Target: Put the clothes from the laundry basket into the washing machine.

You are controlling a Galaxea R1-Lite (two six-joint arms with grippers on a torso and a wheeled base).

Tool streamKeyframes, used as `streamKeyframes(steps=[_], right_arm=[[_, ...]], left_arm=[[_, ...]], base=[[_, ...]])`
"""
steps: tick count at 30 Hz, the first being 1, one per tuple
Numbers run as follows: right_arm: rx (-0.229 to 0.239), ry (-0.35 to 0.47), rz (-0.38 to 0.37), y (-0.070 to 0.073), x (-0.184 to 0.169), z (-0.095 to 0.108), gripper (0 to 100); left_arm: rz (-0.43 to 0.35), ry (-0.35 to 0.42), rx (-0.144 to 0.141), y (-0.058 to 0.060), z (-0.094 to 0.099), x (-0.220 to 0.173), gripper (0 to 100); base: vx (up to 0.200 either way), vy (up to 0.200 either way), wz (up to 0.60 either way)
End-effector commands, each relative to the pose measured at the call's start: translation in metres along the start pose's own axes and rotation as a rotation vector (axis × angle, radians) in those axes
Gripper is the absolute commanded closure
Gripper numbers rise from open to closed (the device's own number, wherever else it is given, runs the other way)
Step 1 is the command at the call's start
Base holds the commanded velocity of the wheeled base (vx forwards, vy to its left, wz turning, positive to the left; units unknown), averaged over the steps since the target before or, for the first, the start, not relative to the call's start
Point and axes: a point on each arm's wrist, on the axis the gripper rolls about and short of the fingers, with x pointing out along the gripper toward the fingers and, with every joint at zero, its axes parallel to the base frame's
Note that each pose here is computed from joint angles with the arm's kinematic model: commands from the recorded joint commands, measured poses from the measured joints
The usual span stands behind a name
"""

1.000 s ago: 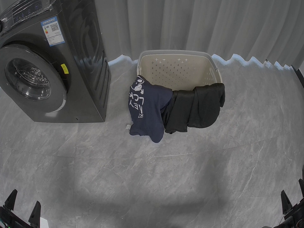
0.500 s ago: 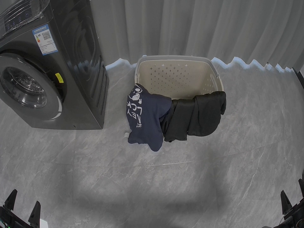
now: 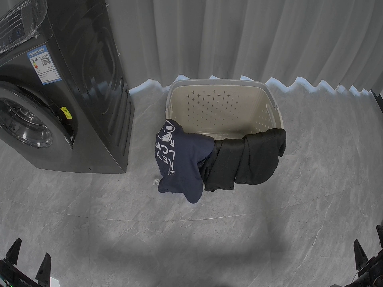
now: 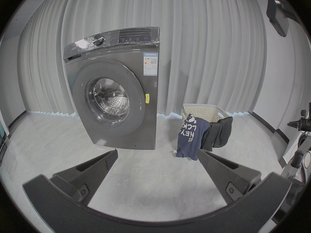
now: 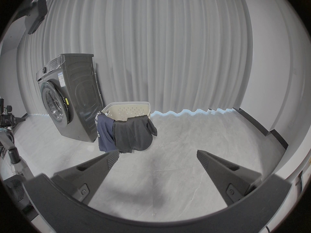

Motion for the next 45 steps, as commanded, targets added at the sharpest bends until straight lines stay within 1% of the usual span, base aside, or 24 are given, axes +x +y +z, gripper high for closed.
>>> streamKeyframes(steps=[1, 13, 31, 37, 38, 45], right_arm=[[0.0, 0.0, 0.0, 0.0001, 0.0, -0.0048, 0], [0.001, 0.0, 0.0, 0.0001, 0.0, -0.0048, 0], [0.0, 0.0, 0.0, 0.0001, 0.0, -0.0048, 0], [0.0, 0.0, -0.002, 0.0001, 0.0, -0.0048, 0], [0.001, 0.0, -0.002, 0.0001, 0.0, -0.0048, 0], [0.0, 0.0, -0.002, 0.0001, 0.0, -0.0048, 0]], left_arm=[[0.0, 0.003, -0.001, 0.0002, -0.0048, 0.0002, 0], [0.0, 0.003, -0.003, 0.0002, -0.0048, 0.0002, 0], [0.0, 0.003, -0.003, 0.0002, -0.0048, 0.0002, 0], [0.001, 0.003, -0.003, 0.0002, -0.0048, 0.0002, 0], [0.001, 0.003, 0.001, 0.0002, -0.0048, 0.0002, 0], [0.001, 0.003, -0.003, 0.0002, -0.0048, 0.0002, 0]], base=[[0.0, -0.2, 0.0], [0.0, 0.0, 0.0], [0.2, 0.0, 0.0], [0.0, 0.0, 0.0], [0.0, -0.2, 0.0], [0.0, -0.2, 0.0]])
